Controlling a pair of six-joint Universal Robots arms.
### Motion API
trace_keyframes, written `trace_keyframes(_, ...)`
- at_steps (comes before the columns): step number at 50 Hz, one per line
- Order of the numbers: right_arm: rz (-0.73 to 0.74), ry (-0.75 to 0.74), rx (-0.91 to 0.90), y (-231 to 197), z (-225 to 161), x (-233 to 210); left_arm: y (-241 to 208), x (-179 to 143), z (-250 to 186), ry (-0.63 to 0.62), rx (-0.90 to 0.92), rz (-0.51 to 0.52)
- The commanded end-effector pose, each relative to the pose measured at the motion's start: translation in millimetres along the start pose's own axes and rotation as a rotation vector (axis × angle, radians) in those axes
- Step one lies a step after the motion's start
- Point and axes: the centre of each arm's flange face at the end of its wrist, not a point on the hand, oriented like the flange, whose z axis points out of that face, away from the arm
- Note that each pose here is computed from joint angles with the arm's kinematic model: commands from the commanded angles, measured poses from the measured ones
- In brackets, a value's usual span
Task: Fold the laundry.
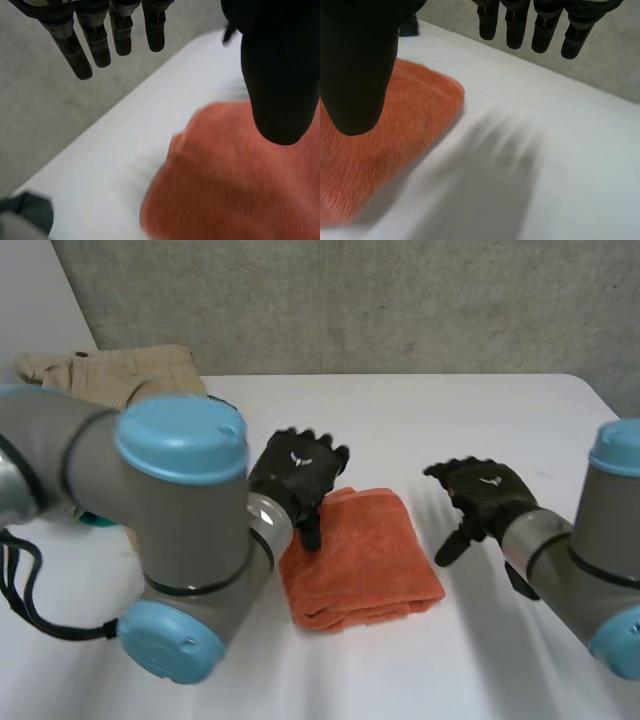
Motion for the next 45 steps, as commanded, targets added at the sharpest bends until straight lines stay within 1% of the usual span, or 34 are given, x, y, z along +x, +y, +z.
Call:
trace_keyframes(1, 0.089, -0.051, -0.129, 43.4, -14.4, -3.6, -21.1, -12.4, -7.8, 0.208, 0.112, -0.03)
trace_keyframes(5, 0.119, -0.116, -0.122, 53.7, -15.6, -11.8, -26.4, -10.1, -12.9, 0.327, 0.153, -0.056)
trace_keyframes(9, 0.182, -0.137, -0.104, 57.0, -11.2, -15.0, -29.2, -8.9, -15.4, 0.386, 0.169, -0.085)
trace_keyframes(12, 0.232, -0.138, -0.116, 61.2, -5.4, -15.3, -29.8, -9.1, -15.6, 0.386, 0.169, -0.095)
trace_keyframes(15, 0.245, -0.145, -0.111, 62.4, -2.1, -17.9, -29.9, -8.4, -15.9, 0.389, 0.17, -0.097)
trace_keyframes(19, 0.225, -0.181, -0.096, 63.0, 1.2, -30.4, -30.0, -8.4, -16.3, 0.389, 0.17, -0.098)
trace_keyframes(29, 0.205, -0.215, -0.114, 71.7, 11.9, -46.0, -28.7, -7.4, -16.0, 0.392, 0.165, -0.102)
trace_keyframes(33, 0.201, -0.203, -0.11, 72.1, 17.1, -46.3, -28.7, -7.4, -16.0, 0.392, 0.165, -0.103)
trace_keyframes(37, 0.199, -0.155, -0.063, 64.6, 25.8, -40.5, -29.7, -7.6, -15.8, 0.393, 0.169, -0.102)
trace_keyframes(42, 0.232, -0.086, 0.06, 35.0, 41.1, -28.4, -33.1, -8.1, -15.3, 0.39, 0.183, -0.099)
trace_keyframes(45, 0.247, -0.084, 0.109, 20.4, 49.5, -25.3, -36.2, -9.2, -14.9, 0.388, 0.193, -0.096)
